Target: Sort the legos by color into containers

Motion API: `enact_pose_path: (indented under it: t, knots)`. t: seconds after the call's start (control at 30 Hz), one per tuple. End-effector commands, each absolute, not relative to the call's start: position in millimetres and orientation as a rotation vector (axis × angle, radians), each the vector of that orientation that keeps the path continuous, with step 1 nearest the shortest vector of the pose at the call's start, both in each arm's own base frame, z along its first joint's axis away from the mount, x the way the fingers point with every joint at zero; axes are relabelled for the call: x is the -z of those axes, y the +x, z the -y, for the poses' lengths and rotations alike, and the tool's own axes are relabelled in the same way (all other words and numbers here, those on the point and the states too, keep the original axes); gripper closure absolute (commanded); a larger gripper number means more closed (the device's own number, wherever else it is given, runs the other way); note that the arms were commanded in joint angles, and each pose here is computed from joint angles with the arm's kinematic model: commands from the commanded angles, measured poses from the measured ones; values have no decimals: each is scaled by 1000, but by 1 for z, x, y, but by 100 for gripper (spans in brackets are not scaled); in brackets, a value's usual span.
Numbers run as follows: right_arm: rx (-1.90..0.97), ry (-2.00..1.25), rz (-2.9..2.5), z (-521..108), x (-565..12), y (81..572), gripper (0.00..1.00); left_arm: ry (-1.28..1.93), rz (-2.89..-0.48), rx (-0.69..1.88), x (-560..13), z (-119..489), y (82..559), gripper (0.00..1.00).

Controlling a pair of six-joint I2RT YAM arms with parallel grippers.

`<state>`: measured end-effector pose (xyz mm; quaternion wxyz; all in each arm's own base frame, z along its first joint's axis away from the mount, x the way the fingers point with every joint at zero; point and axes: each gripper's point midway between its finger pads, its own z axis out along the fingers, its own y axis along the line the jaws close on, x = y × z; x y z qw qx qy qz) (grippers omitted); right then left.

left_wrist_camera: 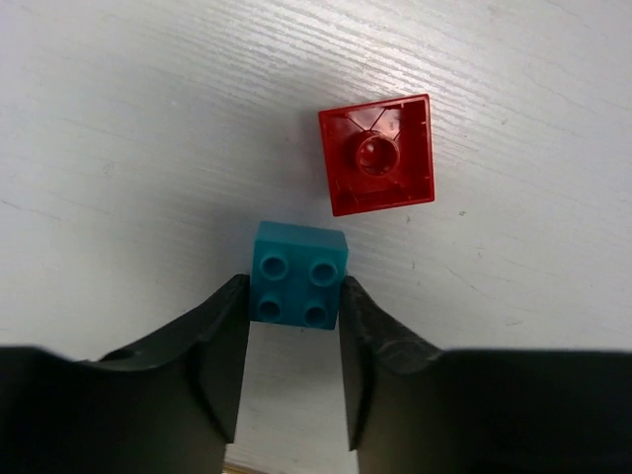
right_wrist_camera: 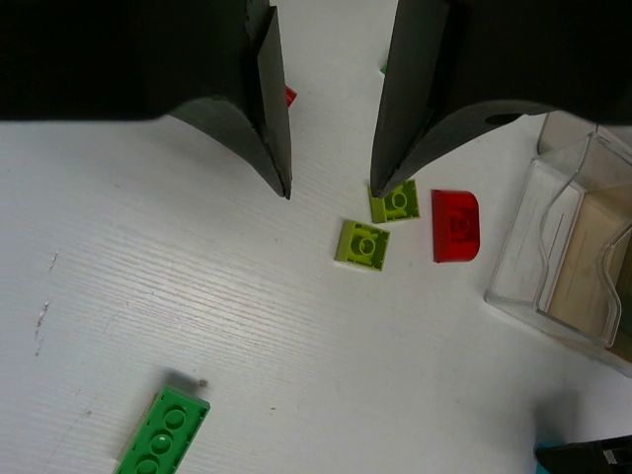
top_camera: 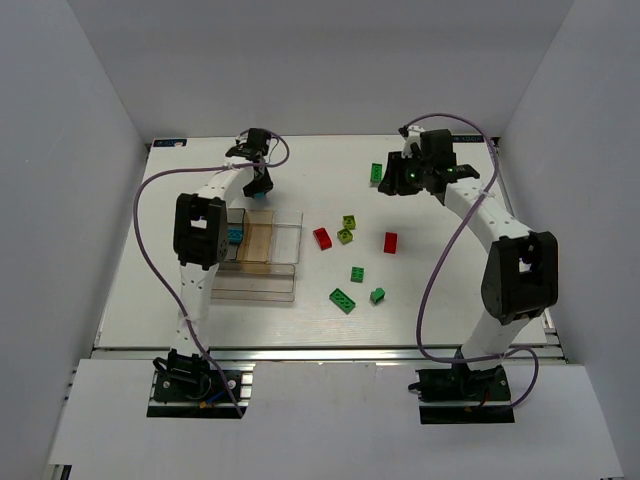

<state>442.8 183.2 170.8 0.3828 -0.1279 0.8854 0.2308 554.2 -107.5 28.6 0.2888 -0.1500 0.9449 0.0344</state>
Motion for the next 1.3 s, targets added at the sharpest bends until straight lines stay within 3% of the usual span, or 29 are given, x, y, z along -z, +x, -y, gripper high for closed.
enact_pose_path:
  t: [0.0,0.03,0.17,0.27,0.4,0.73,0.87,0.9,0.97,1.13,1.17,1.23,1.27]
  knots:
    - [-593,-351,-2173,-178,-195,443,56,-412,-2487,-86,-45,110,558,58]
    - [-592,-349,-2179,-177,-194,442,56,-413,-2484,-89,-47,109,557,66]
    - [-616,-438,-2160,-181,-197,431,62,-404,-2445,-95,-73,103,549,82]
    - [-645,-515,-2145,-183,-197,419,74,-379,-2356,-67,-120,93,540,88]
    - [-682,-662,-2103,-188,-192,399,100,-379,-2207,-1,-182,83,521,89]
    - [-763,-801,-2096,-192,-177,366,100,-401,-2239,27,-186,69,437,92]
    - [-770,-834,-2092,-191,-176,362,86,-408,-2286,30,-172,65,406,93]
    - [-774,-840,-2092,-191,-176,362,77,-411,-2305,30,-166,64,398,93]
    - [-776,-845,-2096,-191,-175,361,69,-418,-2315,28,-161,63,393,93]
    - [-772,-846,-2106,-191,-173,365,59,-430,-2384,-20,-129,59,384,89]
    - [-769,-845,-2106,-190,-173,365,57,-429,-2393,-30,-124,59,385,80]
    - [-765,-851,-2108,-190,-171,366,45,-431,-2419,-56,-113,58,387,64]
    - [-763,-859,-2113,-191,-170,366,36,-432,-2426,-66,-111,57,387,50]
